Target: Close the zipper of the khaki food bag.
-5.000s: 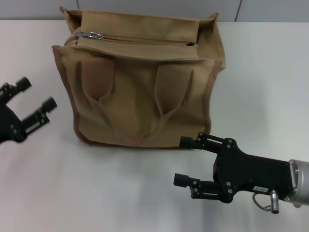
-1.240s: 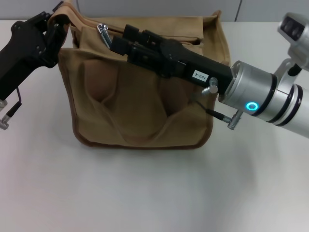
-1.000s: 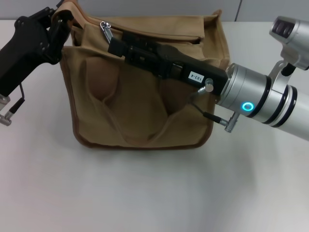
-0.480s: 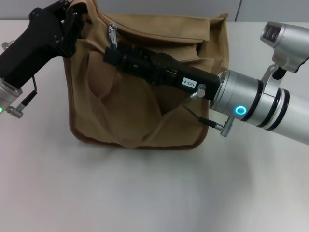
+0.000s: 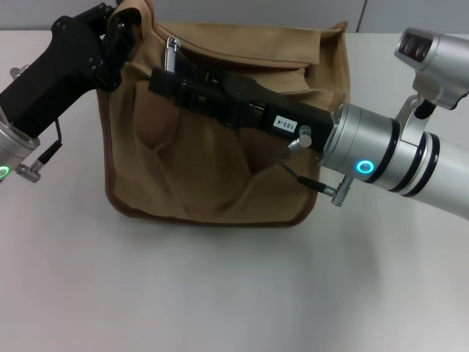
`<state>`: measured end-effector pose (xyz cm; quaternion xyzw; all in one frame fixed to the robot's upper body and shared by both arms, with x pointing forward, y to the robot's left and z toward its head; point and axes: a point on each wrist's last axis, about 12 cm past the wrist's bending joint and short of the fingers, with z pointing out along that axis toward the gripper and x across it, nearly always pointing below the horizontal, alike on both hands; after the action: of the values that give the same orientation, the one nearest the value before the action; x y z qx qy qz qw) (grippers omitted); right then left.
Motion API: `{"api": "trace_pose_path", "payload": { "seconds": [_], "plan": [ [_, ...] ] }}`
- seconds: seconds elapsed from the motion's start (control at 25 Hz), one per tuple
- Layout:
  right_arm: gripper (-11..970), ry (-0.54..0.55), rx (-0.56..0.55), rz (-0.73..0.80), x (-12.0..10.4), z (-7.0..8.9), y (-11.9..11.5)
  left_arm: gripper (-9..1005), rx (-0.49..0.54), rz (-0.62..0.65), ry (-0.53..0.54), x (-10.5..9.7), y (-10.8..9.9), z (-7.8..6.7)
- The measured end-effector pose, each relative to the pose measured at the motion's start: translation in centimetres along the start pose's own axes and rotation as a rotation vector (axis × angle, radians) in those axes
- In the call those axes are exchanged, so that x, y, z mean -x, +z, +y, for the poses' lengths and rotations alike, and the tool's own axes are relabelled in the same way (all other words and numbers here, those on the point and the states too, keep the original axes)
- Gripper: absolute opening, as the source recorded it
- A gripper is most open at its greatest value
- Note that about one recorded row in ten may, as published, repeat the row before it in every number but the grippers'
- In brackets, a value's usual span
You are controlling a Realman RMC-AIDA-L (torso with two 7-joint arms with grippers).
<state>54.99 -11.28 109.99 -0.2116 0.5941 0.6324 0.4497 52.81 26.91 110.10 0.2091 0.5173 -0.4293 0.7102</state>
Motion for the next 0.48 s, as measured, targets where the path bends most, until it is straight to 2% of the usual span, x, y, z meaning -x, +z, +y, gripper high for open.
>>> {"api": "trace_pose_path", "payload": {
  "seconds": [0.48],
  "plan": [
    [773, -0.008, -0.044, 0.007, -0.08, -0.49, 0.20, 32, 0.001, -0.006, -0.007, -0.10, -0.06, -0.14]
  ]
}}
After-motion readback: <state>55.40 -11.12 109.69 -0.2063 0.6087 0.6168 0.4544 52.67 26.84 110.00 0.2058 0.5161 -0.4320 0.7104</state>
